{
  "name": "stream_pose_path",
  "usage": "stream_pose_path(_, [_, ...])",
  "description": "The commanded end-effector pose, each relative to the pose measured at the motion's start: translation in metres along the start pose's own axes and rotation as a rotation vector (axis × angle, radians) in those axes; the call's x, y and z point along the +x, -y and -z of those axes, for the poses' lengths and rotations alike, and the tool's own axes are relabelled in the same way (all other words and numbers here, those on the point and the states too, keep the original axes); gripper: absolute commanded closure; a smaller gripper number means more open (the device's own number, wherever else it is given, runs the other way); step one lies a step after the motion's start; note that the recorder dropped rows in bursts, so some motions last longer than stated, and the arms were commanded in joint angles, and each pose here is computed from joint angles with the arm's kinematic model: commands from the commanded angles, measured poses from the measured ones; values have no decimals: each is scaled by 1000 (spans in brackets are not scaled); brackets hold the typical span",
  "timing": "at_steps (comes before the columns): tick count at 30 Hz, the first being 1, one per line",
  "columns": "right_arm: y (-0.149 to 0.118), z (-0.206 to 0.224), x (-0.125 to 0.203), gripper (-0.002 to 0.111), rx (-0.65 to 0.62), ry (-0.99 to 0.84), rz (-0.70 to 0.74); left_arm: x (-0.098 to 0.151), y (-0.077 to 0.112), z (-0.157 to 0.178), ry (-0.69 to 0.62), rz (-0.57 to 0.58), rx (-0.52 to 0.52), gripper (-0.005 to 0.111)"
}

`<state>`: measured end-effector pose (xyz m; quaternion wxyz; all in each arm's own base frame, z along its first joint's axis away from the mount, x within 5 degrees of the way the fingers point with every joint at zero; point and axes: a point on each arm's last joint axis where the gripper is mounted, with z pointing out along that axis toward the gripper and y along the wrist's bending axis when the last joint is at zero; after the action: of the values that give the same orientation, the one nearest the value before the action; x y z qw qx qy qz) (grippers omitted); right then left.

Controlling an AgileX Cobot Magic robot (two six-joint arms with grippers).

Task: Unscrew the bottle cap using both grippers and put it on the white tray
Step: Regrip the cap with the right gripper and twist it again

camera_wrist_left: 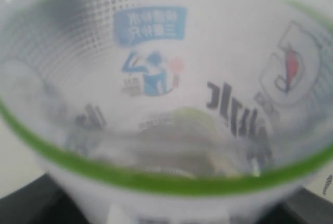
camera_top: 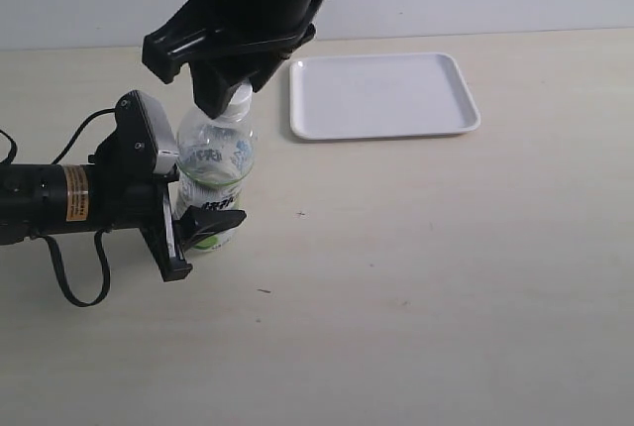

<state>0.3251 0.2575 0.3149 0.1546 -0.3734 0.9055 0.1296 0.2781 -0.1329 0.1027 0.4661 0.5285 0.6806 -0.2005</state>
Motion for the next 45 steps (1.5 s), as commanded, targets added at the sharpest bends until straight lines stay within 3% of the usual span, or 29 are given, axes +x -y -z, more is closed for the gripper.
stream_pose_path(1, [-1,3,0,108,2,-4,236,-6,-2,0,35,15,-11,107])
stream_pose_path(6, [-1,3,0,108,2,-4,436,-6,-2,0,35,28,-11,107])
stream_pose_path(7, [-1,3,0,108,2,-4,568,-6,-2,0,35,28,-11,107])
stream_pose_path(15, [-1,3,0,108,1,-4,1070,-7,-2,0,50,28,-9,107])
stream_pose_path(19, [-1,3,0,108,0,-5,1442,-8,-2,0,56,26,-9,107])
stream_pose_path(27, [-1,3,0,108,-1,-5,1894,-8,-2,0,56,26,-9,107])
stream_pose_path(40, [-2,3,-1,108,14,16,1925,-8,-2,0,56,26,-9,107])
stream_pose_path(45, [-3,3,-2,100,7,31,1920,-8,-2,0,56,26,-9,107])
